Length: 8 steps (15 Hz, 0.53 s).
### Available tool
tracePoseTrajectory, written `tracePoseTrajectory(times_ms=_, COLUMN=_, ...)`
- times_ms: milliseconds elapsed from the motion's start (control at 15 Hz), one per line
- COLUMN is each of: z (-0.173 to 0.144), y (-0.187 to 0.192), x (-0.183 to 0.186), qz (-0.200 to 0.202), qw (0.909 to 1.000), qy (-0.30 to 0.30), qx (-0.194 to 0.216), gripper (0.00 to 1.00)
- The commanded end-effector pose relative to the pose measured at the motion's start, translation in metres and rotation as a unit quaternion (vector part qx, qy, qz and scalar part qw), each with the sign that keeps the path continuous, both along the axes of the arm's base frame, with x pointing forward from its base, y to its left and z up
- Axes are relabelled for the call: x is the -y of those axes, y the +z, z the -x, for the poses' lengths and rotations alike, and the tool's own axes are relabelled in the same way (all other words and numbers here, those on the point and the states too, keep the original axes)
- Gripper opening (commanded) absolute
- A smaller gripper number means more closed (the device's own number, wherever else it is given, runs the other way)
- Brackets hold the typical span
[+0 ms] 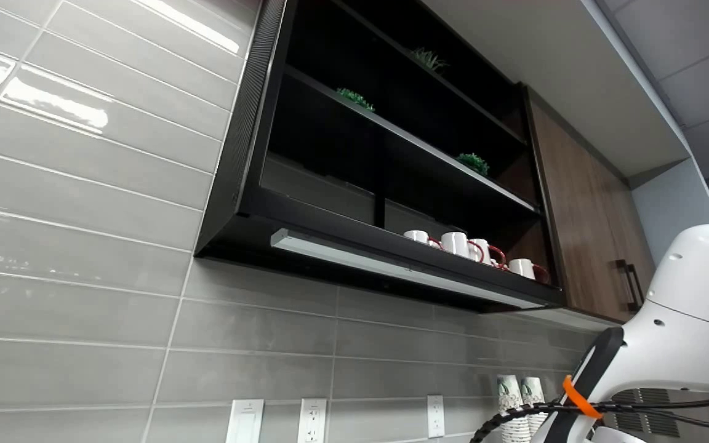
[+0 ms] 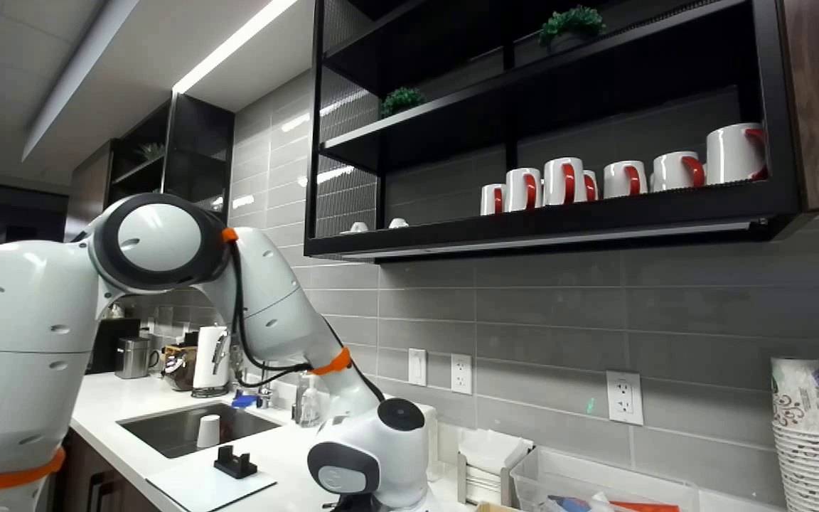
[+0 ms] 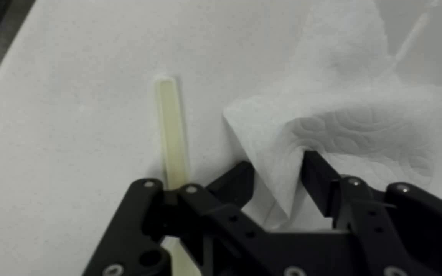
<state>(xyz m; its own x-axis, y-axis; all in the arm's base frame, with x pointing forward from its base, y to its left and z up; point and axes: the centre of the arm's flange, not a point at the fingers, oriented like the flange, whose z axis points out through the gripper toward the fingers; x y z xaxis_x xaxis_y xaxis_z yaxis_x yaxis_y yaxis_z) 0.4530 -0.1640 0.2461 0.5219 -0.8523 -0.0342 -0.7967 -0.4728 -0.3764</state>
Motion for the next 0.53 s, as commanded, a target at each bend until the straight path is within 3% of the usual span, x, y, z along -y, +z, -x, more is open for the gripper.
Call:
tracePoseTrajectory(times_ms=0, z=-0.007, y=-0.019, x=-0.003, qz=-0.017, qw=0.9998, qy=0.012, qx=-0.002, gripper=0.22)
tracePoseTrajectory(times_ms=200, z=-0.011, y=-0.012, x=-0.006, qz=-0.010, qw=0.9996, qy=0.024, qx=0.008, gripper=0.00)
tracePoseTrajectory(times_ms=467, z=-0.012, y=0.000, x=-0.009, qz=0.003, qw=0.9993, qy=0.036, qx=0.011, gripper=0.02)
